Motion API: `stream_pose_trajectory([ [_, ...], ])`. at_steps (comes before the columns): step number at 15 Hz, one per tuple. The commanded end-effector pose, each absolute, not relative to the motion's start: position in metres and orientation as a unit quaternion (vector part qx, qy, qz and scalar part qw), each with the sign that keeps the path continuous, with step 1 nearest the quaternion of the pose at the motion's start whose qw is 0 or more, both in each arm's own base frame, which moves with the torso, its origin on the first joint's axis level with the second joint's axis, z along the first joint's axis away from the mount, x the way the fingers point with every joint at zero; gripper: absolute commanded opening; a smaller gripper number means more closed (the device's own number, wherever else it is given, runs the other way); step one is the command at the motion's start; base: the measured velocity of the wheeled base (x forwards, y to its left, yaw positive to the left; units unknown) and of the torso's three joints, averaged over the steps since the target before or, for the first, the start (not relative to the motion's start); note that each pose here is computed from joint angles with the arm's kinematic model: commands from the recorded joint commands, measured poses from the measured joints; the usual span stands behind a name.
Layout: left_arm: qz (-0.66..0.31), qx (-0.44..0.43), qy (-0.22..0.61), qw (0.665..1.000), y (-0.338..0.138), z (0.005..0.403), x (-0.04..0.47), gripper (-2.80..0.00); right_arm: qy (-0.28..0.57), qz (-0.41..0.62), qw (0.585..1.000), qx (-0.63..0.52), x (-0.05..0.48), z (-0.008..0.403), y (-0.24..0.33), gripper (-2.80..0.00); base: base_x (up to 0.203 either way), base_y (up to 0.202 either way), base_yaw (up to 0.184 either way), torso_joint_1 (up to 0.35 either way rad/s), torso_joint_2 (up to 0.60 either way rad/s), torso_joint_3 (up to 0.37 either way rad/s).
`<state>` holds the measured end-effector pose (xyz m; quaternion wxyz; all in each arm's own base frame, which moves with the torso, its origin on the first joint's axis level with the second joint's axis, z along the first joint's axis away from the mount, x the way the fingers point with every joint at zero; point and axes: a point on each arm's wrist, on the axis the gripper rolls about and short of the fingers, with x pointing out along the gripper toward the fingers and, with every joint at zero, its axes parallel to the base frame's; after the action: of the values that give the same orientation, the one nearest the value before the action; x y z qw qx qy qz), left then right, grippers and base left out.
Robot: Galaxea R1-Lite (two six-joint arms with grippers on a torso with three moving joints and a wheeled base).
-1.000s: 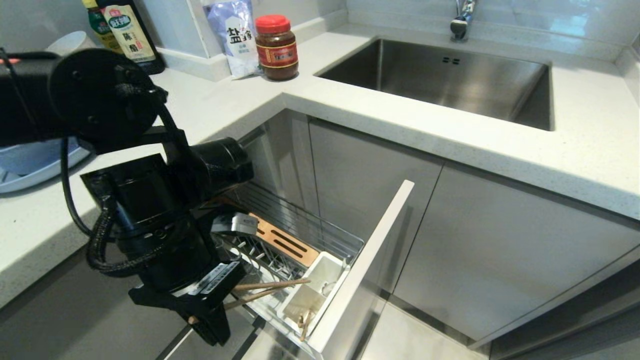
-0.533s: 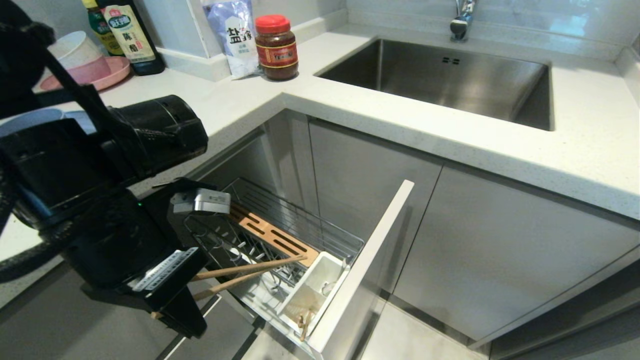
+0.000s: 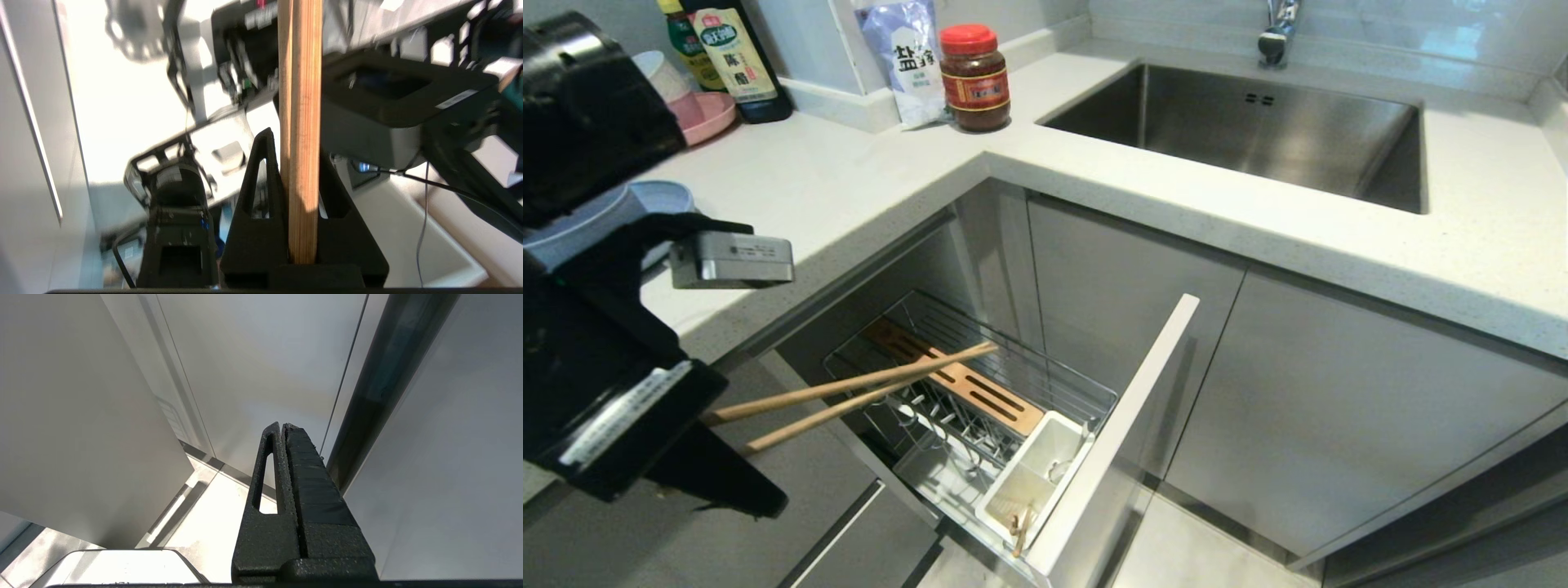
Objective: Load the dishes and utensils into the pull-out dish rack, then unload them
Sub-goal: Take the chopsticks out of the cupboard
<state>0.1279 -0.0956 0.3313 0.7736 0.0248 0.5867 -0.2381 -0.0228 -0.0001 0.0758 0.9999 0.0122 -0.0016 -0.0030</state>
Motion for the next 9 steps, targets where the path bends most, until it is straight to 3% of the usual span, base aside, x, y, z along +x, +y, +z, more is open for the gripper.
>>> stream_pose_trajectory([
  [1,-0.246,0.012,0.542,0.804,-0.079,0.349,0.107,-2.8,-0.003,-0.003,1.0,0.012,-0.023,0.075,0.0,-2.8,0.0,0.0,0.0,0.0,0.0,0.0],
  [9,-0.149,-0.027,0.463,0.873,-0.046,0.368,0.096,-2.8,-0.003,-0.003,1.0,0.012,-0.023,0.075,0.0,-2.8,0.0,0.0,0.0,0.0,0.0,0.0],
])
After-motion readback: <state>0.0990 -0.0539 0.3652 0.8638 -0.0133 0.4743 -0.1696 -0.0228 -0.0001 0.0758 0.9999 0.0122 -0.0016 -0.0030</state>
